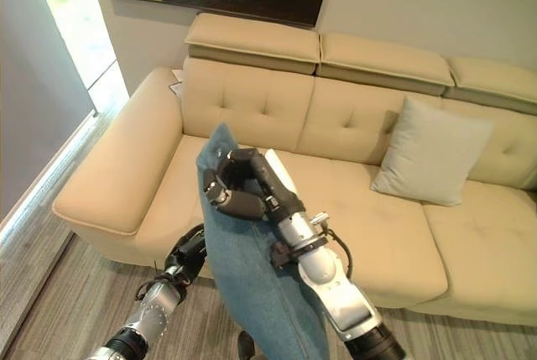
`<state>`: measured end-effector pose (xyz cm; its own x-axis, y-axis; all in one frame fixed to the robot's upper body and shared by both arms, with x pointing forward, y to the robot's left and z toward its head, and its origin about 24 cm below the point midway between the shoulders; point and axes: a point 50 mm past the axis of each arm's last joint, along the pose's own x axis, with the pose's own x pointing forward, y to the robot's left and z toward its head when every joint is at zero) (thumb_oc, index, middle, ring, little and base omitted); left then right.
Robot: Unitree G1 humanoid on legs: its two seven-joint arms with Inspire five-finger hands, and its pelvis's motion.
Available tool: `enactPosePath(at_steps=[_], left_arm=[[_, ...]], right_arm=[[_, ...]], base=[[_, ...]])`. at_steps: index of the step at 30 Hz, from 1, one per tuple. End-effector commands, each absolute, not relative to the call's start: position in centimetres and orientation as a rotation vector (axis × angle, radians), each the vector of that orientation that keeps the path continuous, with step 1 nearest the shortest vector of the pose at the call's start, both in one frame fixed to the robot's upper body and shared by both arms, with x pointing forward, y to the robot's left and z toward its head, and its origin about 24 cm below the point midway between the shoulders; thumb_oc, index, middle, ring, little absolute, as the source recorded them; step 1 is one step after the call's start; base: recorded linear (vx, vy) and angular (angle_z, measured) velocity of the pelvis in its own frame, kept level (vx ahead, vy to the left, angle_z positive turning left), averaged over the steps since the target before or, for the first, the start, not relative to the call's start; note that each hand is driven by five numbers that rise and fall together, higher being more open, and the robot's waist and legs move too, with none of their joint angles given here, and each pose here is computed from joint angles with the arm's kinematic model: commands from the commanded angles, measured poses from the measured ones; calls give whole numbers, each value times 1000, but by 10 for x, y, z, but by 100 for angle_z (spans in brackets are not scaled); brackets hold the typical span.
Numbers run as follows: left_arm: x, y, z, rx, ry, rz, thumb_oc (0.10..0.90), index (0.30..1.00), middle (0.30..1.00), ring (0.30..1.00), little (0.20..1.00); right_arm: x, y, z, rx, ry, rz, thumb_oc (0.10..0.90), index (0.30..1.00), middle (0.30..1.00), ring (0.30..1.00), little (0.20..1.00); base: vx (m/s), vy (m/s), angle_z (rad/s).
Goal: Pick up all the scattered cushions and arrange them neatly on the sofa.
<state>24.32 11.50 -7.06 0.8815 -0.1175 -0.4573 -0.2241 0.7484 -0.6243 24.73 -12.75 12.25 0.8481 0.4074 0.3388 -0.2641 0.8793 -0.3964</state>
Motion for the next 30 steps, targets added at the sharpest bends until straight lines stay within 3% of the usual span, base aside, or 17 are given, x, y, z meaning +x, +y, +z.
enactPosePath(at_steps=[1,5,13,19,24,30], left_arm=[[292,53,16,-823,155,-303,400,300,300,300,300],[290,81,7,-805,142,-227,400,300,300,300,300],[291,133,2,-774,113,-105,400,300,300,300,300],[290,141,5,-734,102,-113,400,300,300,300,300],[295,141,14,-711,66,-116,400,300,300,300,300],[299,129,22,-686,58,-149,400,300,300,300,300]], right_arm=[[236,-128,183,-280,-779,287,400,300,300,300,300],[255,-177,159,-495,-620,65,400,300,300,300,300],[276,-245,135,-822,-366,-116,400,300,300,300,300],[284,-248,118,-824,-263,-84,400,300,300,300,300],[284,-219,99,-737,-249,10,400,300,300,300,300],[277,-211,89,-685,-233,4,400,300,300,300,300]], base=[[7,-38,1],[32,-71,2],[48,-102,8],[25,-71,5],[38,-135,4],[55,-64,16]])
